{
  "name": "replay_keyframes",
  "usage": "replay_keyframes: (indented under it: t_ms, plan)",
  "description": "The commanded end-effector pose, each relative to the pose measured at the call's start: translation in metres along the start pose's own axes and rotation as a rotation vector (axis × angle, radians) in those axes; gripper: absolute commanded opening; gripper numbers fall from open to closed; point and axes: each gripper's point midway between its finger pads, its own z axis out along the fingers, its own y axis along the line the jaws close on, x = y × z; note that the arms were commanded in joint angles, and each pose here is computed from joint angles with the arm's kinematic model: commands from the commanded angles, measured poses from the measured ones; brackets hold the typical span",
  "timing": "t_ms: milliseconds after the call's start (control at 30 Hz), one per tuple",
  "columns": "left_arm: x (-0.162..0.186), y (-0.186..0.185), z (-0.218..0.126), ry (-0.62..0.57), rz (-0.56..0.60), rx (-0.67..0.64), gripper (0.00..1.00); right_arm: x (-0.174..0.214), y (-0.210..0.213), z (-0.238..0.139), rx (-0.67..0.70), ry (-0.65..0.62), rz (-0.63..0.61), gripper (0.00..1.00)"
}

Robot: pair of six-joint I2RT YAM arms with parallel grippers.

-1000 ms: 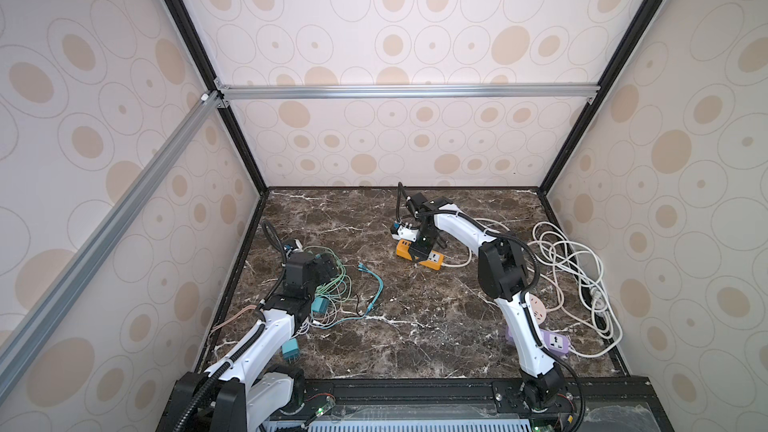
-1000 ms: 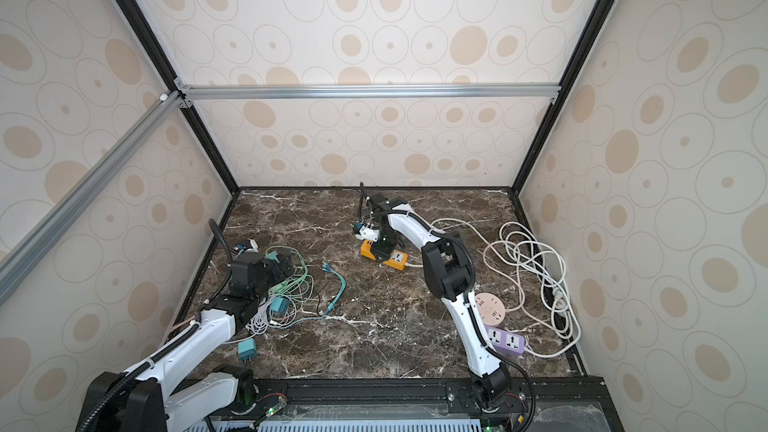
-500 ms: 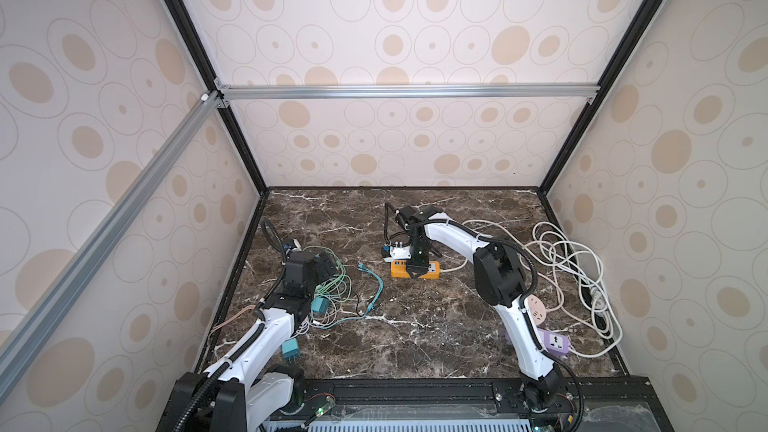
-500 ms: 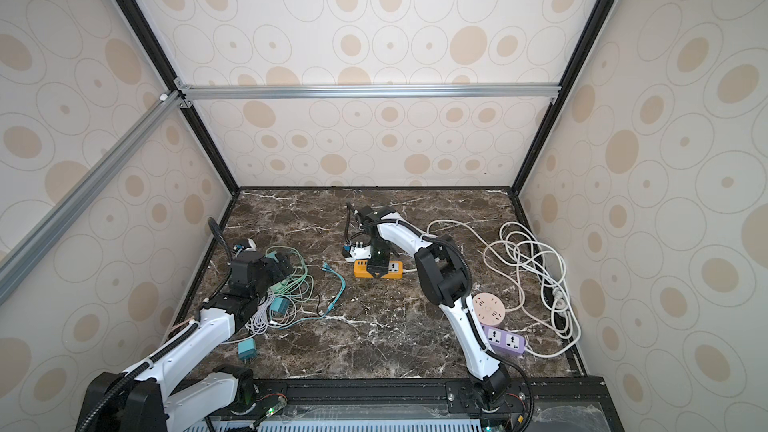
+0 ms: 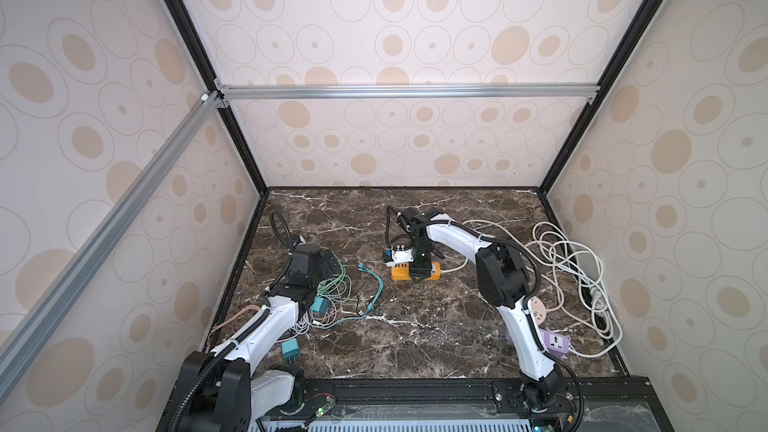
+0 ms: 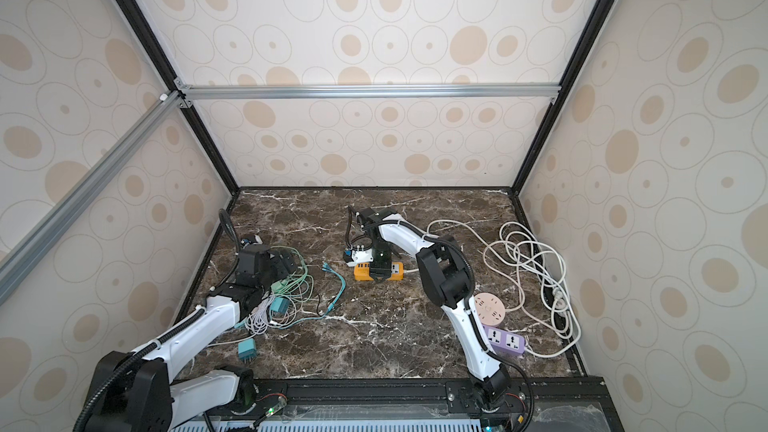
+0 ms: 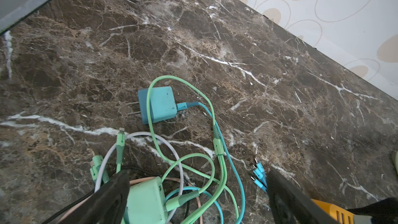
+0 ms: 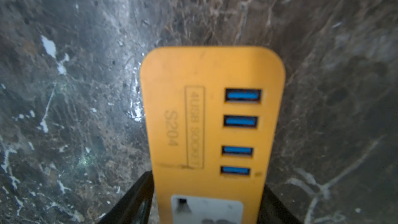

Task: Insert the plug
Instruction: 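Set the strip down and open the right gripper while the left arm moves toward cables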

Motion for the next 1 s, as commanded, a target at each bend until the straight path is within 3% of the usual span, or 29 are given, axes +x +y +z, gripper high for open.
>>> replay_keyframes:
  t_ms: [0,133,167,433,600,767,867,967]
  plan:
    - [-0.009,-0.007,-0.002,-0.001,0.019,-0.018,0.98,-0.005,0.011,-0.024,0.005,-0.056,0.000,0.72]
    - [-0.010,-0.013,-0.004,-0.006,0.009,0.000,0.98,-0.010,0.013,-0.037,0.051,-0.115,0.006,0.78]
    - [-0.010,-0.013,-0.004,-0.004,0.011,-0.004,0.98,-0.010,0.012,-0.040,0.068,-0.125,0.012,0.99]
    - [0.005,-0.018,0.000,0.055,0.082,-0.031,0.98,-0.015,0.002,-0.070,0.268,-0.272,0.135,1.00]
    - [0.020,-0.030,0.003,0.094,0.142,-0.058,0.98,-0.026,-0.009,-0.112,0.476,-0.584,0.348,1.00]
    - [0.038,-0.029,0.006,0.150,0.211,-0.119,0.98,0.001,-0.022,-0.160,0.718,-0.932,0.690,1.00]
    - [0.052,-0.032,0.003,0.196,0.259,-0.134,0.98,0.017,-0.019,-0.160,0.731,-0.986,0.821,1.00]
    - [0.064,-0.026,-0.003,0.245,0.275,-0.175,0.98,0.031,-0.016,-0.158,0.699,-0.952,0.976,1.00]
